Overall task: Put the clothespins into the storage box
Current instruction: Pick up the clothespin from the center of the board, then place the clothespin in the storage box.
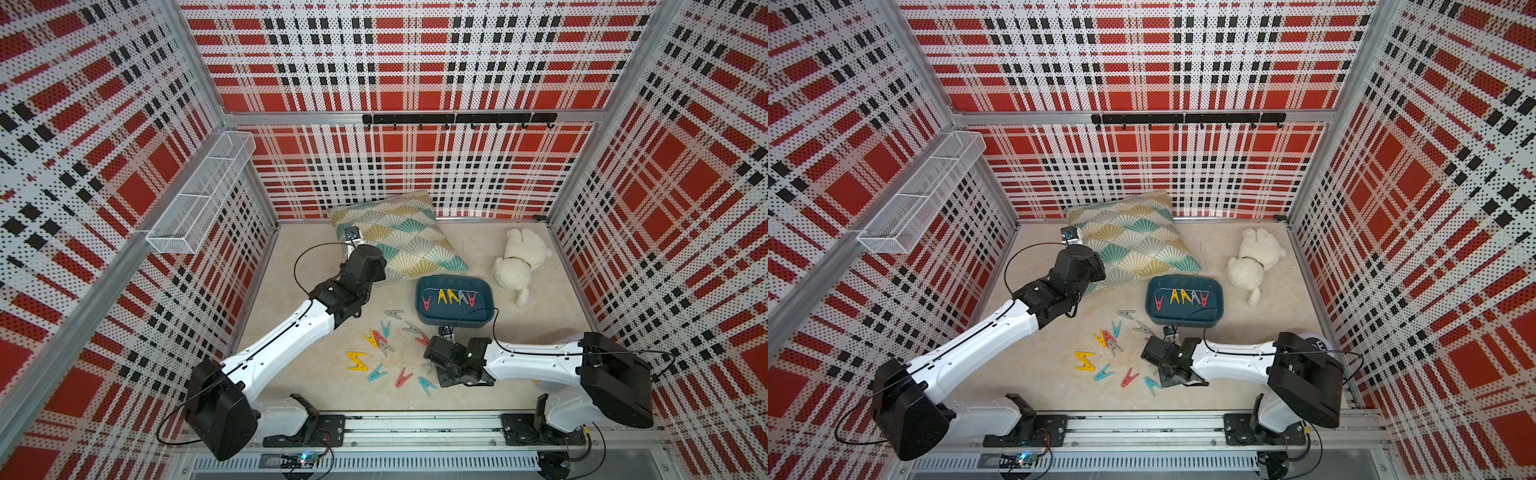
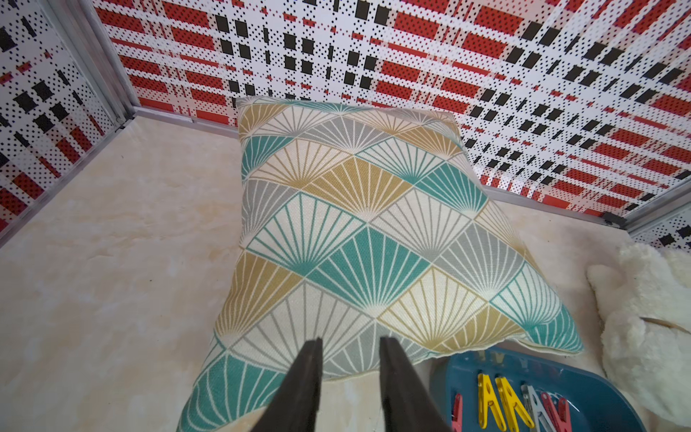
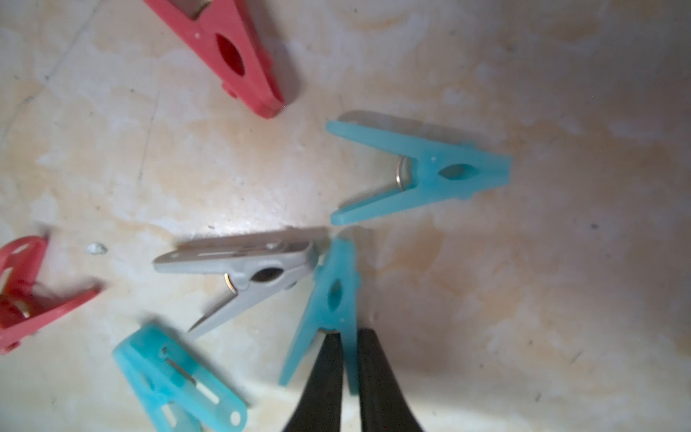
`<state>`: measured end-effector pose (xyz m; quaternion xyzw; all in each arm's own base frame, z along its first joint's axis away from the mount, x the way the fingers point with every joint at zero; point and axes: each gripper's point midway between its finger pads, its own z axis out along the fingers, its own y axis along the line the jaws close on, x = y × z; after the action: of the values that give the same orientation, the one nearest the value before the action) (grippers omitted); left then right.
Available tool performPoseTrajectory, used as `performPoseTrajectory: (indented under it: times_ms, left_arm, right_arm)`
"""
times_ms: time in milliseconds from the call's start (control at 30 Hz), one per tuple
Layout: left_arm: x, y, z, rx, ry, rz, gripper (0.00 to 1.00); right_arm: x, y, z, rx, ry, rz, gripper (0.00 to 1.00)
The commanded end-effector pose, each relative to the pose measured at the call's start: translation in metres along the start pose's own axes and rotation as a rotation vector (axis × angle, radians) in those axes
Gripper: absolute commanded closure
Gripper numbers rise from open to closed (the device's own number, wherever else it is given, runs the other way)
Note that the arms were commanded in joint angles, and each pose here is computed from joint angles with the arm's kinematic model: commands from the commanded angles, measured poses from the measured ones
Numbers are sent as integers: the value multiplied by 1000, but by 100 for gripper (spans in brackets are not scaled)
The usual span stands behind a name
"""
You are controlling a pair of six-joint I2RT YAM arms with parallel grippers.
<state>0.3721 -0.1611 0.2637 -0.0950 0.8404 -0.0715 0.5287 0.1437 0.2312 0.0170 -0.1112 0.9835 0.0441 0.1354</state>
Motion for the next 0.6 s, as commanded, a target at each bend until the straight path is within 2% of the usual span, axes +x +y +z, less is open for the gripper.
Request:
performPoseTrajectory:
  times_ms: [0, 267, 433, 567]
  left_arm:
    - [-6, -5, -1, -1, -15, 5, 68]
    - [4, -6, 3, -2, 9, 18, 68]
    - [24, -24, 7, 39, 45, 35, 68]
    - [35, -33, 8, 45, 62, 51, 68]
  right_arm:
    - [4, -16, -6, 52, -9, -26, 90]
    - [-39, -29, -57, 29, -118, -28, 93]
    - [-106, -36, -104, 10, -284, -24, 92]
    - [-167, -34, -106, -32, -357, -25, 93]
